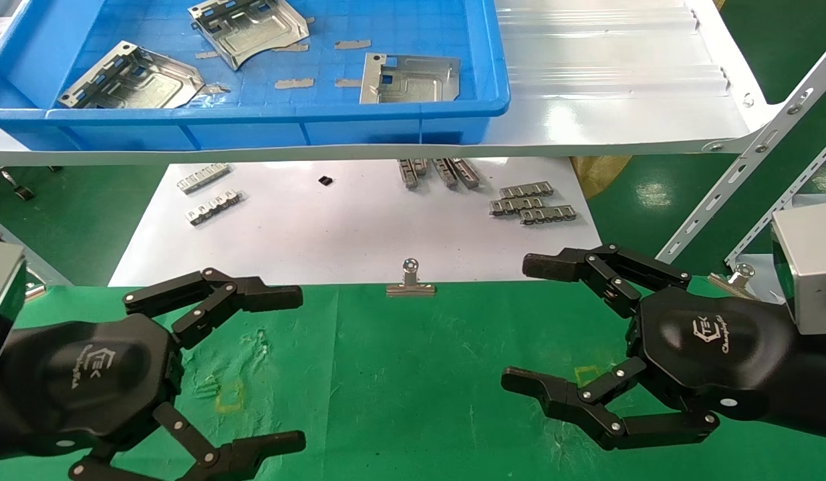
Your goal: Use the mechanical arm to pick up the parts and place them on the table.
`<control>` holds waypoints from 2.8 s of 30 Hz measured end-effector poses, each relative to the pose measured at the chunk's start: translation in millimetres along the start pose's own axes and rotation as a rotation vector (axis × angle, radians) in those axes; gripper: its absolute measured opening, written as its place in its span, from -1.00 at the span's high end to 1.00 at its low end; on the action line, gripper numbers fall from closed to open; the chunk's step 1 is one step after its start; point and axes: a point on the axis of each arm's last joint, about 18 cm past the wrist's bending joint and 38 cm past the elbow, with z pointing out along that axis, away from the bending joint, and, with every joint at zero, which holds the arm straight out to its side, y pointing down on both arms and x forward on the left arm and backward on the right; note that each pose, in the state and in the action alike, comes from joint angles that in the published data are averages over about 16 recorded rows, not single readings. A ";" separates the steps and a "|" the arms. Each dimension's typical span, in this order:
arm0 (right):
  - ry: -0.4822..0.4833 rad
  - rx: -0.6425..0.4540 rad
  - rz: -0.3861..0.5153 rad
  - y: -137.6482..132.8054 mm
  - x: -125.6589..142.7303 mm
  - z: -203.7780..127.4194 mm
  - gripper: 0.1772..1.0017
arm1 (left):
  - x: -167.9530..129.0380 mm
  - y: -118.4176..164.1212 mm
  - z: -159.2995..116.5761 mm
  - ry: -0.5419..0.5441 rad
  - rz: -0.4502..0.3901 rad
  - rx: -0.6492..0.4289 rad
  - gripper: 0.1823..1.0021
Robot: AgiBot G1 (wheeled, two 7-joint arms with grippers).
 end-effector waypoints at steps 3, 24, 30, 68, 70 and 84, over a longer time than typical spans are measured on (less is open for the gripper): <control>0.000 0.000 0.000 0.0 0.0 0.0 -1.00 | 0.0 0.0 0.0 0.000 0.000 0.000 -1.00; 0.000 0.000 0.000 0.0 0.0 0.0 -1.00 | 0.0 0.0 0.0 0.000 0.000 0.000 -1.00; 0.000 0.000 0.000 0.0 0.0 0.0 -1.00 | 0.0 0.0 0.0 0.000 0.000 0.000 -1.00; 0.000 0.000 0.000 0.0 0.0 0.0 -0.43 | 0.0 0.0 0.0 0.000 0.000 0.000 -1.00; 0.000 0.000 0.000 0.0 0.0 0.0 -0.31 | 0.0 0.0 0.0 0.000 0.000 0.000 -1.00; 0.000 0.000 0.000 0.0 0.0 0.0 0.47 | 0.0 0.0 0.0 0.000 0.000 0.000 -1.00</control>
